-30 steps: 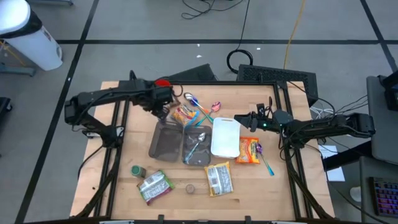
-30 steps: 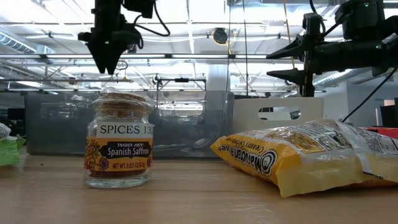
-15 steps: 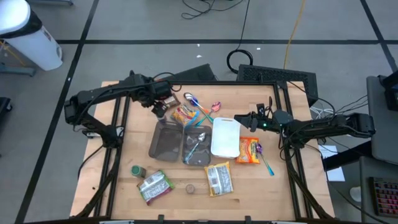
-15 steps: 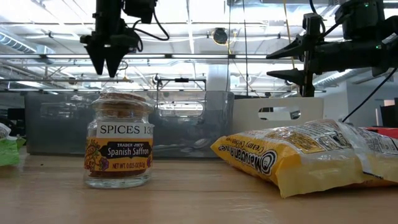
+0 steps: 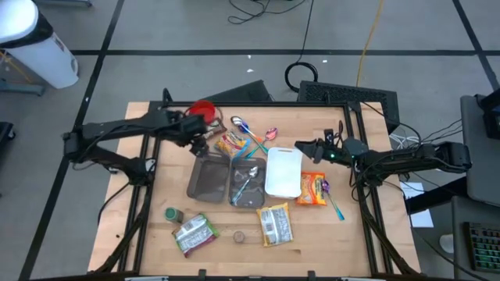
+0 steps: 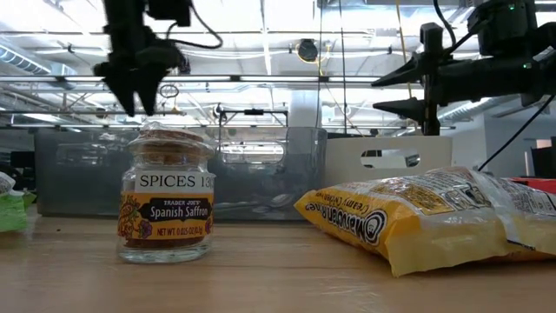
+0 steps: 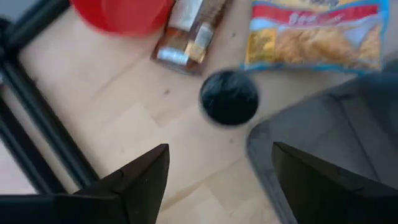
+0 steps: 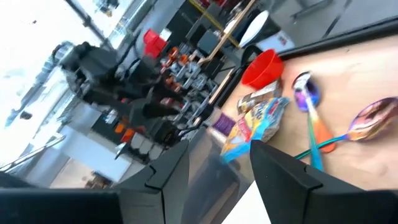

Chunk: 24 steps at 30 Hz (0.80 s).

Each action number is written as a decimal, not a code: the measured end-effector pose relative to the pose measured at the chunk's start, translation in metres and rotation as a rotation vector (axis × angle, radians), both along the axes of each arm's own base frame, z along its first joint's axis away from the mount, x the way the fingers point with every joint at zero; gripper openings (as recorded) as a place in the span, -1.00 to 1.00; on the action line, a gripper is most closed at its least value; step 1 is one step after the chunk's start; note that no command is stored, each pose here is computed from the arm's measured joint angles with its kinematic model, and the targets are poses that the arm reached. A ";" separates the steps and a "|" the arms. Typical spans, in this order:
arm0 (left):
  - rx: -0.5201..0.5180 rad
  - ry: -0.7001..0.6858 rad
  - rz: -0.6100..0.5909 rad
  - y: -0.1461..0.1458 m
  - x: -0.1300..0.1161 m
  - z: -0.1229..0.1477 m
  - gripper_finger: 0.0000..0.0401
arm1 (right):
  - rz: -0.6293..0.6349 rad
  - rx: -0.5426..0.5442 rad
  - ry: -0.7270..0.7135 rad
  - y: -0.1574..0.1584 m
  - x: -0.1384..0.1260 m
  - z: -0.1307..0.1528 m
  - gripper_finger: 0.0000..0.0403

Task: Pick & Place Food Item
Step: Put the purple bottle into the white bin

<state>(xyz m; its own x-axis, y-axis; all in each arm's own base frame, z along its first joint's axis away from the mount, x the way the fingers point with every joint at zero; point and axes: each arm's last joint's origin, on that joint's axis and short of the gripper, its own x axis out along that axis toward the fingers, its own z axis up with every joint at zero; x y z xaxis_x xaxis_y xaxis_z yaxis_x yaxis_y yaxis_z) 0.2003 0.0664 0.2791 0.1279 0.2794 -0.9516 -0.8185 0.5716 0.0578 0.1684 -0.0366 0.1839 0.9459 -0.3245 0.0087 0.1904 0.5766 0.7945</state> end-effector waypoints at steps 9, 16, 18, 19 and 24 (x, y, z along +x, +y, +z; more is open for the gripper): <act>0.030 -0.269 0.057 -0.023 -0.038 -0.013 0.40 | -0.068 -0.018 0.010 -0.002 -0.001 0.000 -0.18; 0.096 -0.353 0.047 -0.036 -0.056 -0.034 0.41 | -0.101 -0.018 0.007 -0.003 -0.001 0.000 -0.18; 0.114 -0.356 0.063 -0.039 -0.060 -0.043 0.41 | -0.100 -0.016 0.009 -0.003 -0.001 0.000 -0.18; 0.126 -0.365 0.070 -0.040 -0.062 -0.047 0.41 | -0.100 -0.011 0.006 -0.003 -0.001 0.000 -0.18; 0.185 -0.411 0.105 -0.047 -0.064 -0.067 0.41 | -0.101 -0.011 0.006 -0.003 -0.001 0.000 -0.18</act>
